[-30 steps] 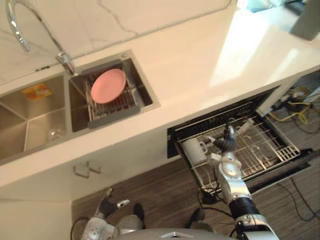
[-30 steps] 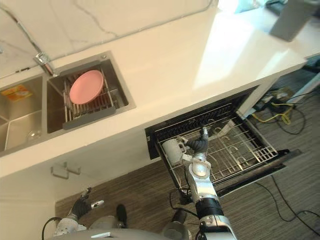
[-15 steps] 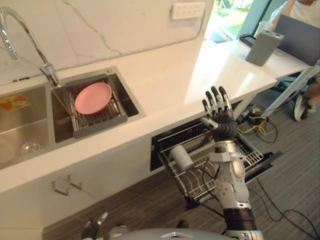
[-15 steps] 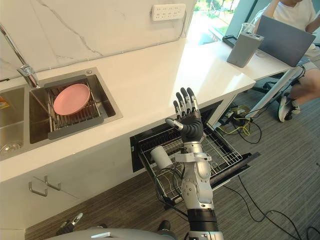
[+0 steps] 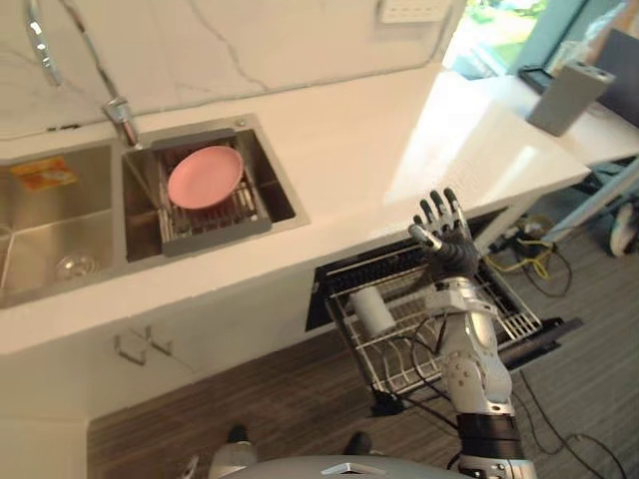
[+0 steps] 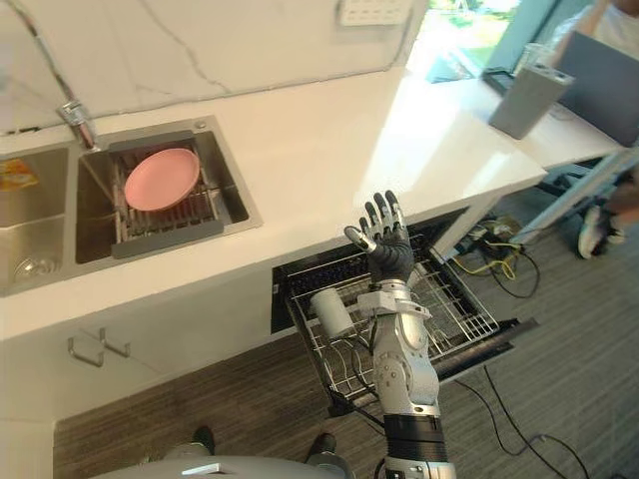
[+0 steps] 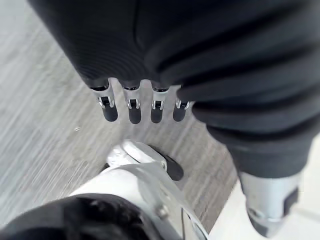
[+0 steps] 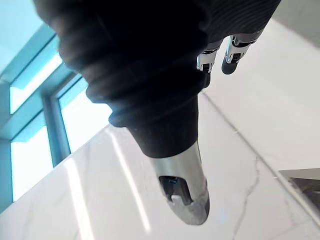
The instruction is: Walk over to the sink, pick up the cup, carry it to the dishwasher, place the cup inside the dishwasher, then close the dishwasher door
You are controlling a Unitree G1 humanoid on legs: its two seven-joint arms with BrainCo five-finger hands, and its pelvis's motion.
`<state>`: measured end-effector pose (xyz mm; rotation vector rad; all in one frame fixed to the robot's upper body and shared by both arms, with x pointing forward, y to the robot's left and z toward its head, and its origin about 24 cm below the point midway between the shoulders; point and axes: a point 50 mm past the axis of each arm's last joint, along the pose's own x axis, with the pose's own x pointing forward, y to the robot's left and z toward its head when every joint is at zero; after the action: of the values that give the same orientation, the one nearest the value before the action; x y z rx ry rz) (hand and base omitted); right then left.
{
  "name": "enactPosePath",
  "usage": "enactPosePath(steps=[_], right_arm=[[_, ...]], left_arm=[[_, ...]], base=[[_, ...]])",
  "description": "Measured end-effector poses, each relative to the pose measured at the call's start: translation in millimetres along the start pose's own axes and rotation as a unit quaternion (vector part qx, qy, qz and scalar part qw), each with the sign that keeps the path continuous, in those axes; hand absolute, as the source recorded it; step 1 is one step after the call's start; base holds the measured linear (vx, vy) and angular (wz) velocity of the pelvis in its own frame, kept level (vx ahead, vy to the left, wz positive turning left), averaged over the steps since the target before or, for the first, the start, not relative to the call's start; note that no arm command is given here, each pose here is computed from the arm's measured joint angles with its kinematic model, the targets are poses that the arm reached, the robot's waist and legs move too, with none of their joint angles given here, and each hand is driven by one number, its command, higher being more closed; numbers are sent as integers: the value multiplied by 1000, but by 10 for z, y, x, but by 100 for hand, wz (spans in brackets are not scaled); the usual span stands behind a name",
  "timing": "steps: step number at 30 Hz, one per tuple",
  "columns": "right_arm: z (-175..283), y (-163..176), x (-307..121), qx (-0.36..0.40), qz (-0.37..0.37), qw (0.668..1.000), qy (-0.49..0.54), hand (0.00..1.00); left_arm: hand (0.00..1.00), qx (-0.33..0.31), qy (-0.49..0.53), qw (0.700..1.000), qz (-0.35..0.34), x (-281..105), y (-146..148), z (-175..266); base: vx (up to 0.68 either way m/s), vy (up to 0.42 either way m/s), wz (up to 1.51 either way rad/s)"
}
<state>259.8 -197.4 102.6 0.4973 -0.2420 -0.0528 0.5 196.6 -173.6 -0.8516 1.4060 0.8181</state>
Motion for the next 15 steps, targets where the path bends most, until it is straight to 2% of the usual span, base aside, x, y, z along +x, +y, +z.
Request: enactPosePath(steps=[2,8,11,15], right_arm=[[76,-105,20,-22,-29,999,-10,0],[151,-25,135,-16,-37,999,-33,0],[139,-81,101,-18,-77,996,-39,0],[153,-214,23,-26,-126,990,-52,0]], left_arm=[[0,-32,12,999,1,5,48,-52],[0,1,21,1000,12,7,137,-141],[0,13,19,1000,8,4,147,-123],[0,70,11,997,21,-3,154,-39]], base=[[73,93,129],[69,130,56],[13,131,33],[93,124,42]])
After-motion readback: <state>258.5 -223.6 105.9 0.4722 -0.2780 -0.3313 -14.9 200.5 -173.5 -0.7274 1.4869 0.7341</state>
